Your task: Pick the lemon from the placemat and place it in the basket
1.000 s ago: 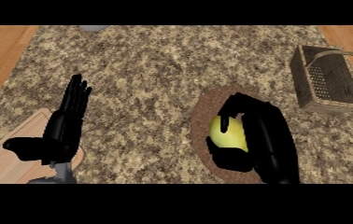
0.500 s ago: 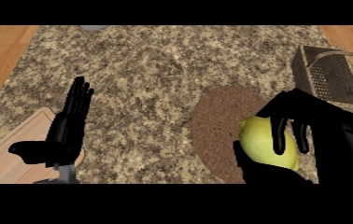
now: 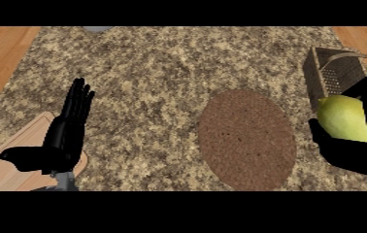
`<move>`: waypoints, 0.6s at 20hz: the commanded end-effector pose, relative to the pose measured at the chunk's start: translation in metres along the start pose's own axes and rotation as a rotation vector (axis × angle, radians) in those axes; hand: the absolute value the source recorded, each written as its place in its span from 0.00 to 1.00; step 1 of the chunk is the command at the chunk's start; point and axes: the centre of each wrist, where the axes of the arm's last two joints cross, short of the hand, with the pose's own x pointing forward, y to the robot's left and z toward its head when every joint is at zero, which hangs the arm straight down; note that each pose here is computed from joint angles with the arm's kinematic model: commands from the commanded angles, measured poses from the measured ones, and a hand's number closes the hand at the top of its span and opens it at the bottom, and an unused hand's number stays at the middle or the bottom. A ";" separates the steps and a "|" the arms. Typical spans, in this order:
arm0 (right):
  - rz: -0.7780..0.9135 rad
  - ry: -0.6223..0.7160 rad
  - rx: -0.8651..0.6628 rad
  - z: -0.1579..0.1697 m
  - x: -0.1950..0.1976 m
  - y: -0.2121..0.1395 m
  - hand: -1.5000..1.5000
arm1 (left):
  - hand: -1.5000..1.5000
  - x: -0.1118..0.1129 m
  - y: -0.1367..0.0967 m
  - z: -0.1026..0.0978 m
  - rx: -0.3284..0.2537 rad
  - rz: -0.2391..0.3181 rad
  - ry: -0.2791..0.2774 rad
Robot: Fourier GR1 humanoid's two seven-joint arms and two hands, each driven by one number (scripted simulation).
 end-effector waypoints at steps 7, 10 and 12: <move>-0.064 0.056 -0.034 -0.039 -0.075 -0.050 1.00 | 0.50 0.006 0.004 -0.011 -0.002 -0.008 0.000; -0.039 0.056 -0.029 -0.045 -0.085 -0.032 1.00 | 0.50 0.002 -0.001 -0.009 0.003 0.017 0.012; -0.002 0.075 -0.021 -0.060 -0.087 -0.023 1.00 | 0.50 -0.003 -0.012 -0.001 -0.024 0.014 0.003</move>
